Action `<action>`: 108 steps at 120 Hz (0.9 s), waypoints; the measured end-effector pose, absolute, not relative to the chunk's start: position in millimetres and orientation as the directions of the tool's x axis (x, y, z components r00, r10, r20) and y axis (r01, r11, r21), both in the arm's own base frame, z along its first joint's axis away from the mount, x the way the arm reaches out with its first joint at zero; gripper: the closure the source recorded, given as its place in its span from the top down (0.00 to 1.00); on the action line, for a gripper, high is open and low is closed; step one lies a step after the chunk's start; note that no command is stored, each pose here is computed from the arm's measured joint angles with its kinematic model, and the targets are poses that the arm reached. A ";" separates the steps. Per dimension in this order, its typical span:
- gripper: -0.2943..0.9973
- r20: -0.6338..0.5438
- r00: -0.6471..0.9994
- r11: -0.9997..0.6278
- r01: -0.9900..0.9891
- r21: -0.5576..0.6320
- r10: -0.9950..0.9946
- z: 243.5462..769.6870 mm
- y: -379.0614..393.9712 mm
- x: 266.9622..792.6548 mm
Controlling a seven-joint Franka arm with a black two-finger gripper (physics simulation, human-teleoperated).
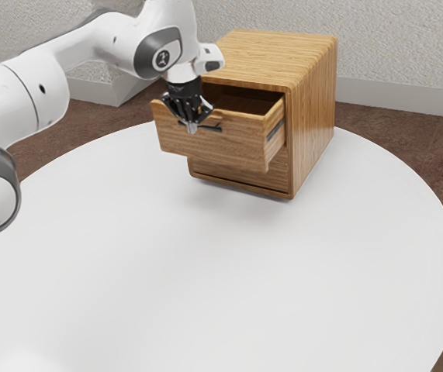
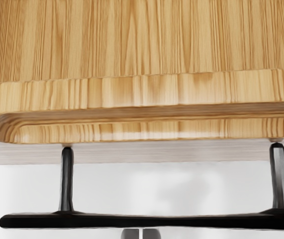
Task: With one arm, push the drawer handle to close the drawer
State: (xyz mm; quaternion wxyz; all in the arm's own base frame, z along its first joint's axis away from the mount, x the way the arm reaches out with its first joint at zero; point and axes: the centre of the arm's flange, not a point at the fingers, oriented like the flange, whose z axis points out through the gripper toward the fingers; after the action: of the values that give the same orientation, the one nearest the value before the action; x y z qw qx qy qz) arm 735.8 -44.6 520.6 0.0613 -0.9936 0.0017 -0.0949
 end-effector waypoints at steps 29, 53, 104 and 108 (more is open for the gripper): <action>0.16 0.240 0.970 -0.994 0.001 -0.113 -0.026 515.3 -48.0 745.1; 0.17 0.303 0.953 -0.995 0.005 -0.102 -0.027 509.1 -44.6 756.6; 0.17 0.425 0.905 -0.997 0.018 -0.082 -0.019 509.4 -35.7 775.9; 0.16 0.431 0.902 -0.997 0.017 -0.080 -0.019 508.1 -35.5 777.1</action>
State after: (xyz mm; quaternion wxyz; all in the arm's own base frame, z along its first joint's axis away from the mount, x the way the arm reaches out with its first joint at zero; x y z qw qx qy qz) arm 777.1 -35.5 508.1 0.0411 -0.9744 0.0003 -0.2211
